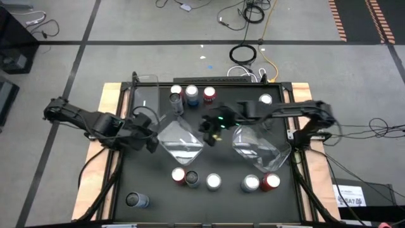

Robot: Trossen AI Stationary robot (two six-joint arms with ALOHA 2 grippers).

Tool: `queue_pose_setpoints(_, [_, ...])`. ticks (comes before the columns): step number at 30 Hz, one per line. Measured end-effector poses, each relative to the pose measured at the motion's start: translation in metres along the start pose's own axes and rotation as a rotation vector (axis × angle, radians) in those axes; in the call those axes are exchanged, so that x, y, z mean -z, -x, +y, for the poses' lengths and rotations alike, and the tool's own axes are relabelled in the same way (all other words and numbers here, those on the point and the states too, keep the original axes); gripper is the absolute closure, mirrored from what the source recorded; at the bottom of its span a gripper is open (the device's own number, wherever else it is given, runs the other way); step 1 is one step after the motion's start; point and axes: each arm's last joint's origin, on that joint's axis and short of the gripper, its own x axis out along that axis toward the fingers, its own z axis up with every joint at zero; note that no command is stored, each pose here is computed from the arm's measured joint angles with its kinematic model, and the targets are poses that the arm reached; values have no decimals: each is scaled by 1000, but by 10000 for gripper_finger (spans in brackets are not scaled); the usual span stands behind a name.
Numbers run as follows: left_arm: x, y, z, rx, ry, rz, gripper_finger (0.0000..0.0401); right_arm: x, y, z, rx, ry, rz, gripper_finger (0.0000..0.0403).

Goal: Sort soda cans
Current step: Move the bottom left transparent bin to the center of the table

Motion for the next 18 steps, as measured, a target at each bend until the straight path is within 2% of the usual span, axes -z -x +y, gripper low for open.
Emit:
queue_pose_setpoints(4, [2, 8, 3, 37, -34, -4, 384, -16, -34, -4, 57, -23, 94, 240])
queue_pose_setpoints(10, [4, 19, 15, 33, -107, 10, 384, -22, -89, -13, 100, -39, 159, 175])
queue_pose_setpoints(14, [5, 25, 27, 1, -150, 26, 384, -23, -116, -26, 132, -97, 177, 152])
queue_pose_setpoints(18, [5, 31, 35, 7, -192, 24, 384, -19, -136, -41, 169, -174, 208, 145])
